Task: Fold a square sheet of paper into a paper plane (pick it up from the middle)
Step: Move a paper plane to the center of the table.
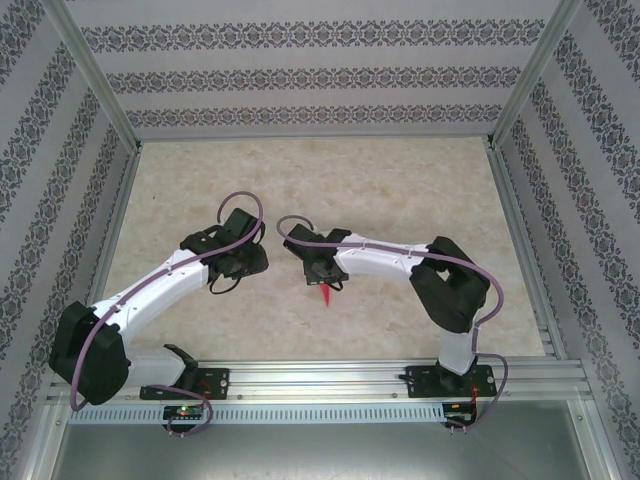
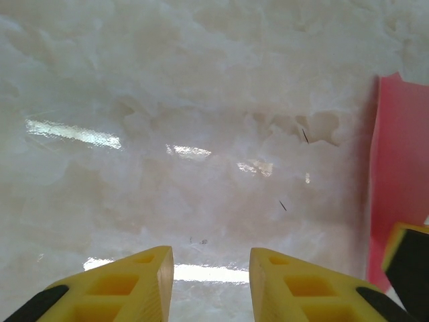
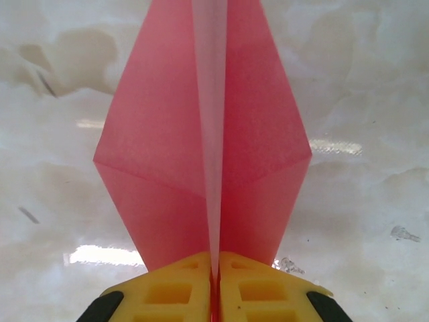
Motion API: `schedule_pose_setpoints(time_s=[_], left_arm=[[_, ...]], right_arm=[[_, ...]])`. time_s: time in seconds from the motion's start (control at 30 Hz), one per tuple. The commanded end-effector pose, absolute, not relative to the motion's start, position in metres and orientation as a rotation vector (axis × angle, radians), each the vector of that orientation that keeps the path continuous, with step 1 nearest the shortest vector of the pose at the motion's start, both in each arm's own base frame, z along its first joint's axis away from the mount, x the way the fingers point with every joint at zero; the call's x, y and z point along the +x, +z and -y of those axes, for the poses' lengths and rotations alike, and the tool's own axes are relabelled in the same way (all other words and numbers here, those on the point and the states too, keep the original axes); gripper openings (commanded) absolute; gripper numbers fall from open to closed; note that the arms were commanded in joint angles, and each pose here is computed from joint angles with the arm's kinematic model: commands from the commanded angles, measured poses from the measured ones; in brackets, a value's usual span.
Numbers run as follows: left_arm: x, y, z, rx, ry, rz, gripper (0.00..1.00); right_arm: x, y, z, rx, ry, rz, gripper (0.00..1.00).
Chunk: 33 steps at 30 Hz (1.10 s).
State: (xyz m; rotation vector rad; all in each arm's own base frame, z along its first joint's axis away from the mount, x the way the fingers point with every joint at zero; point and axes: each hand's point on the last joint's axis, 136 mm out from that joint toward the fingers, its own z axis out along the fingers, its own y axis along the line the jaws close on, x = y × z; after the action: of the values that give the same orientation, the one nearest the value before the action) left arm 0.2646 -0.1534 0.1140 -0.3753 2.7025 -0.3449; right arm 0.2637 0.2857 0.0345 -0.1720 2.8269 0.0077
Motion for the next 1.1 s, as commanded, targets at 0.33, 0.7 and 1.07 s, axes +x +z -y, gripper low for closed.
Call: schedule_pose_setpoints(time_s=[0.33, 0.7, 1.07], left_arm=[[0.276, 0.112, 0.154, -0.408, -0.405, -2.689, 0.36], [0.276, 0.106, 0.157, -0.397, -0.409, -2.712, 0.36], [0.28, 0.107, 0.164, -0.383, -0.439, -2.721, 0.36]], right_arm=[[0.262, 0.012, -0.287, -0.177, 0.011, -2.876, 0.26], [0.241, -0.033, -0.275, -0.116, -0.032, -2.974, 0.38], [0.272, 0.003, -0.282, -0.066, 0.032, -2.867, 0.48]])
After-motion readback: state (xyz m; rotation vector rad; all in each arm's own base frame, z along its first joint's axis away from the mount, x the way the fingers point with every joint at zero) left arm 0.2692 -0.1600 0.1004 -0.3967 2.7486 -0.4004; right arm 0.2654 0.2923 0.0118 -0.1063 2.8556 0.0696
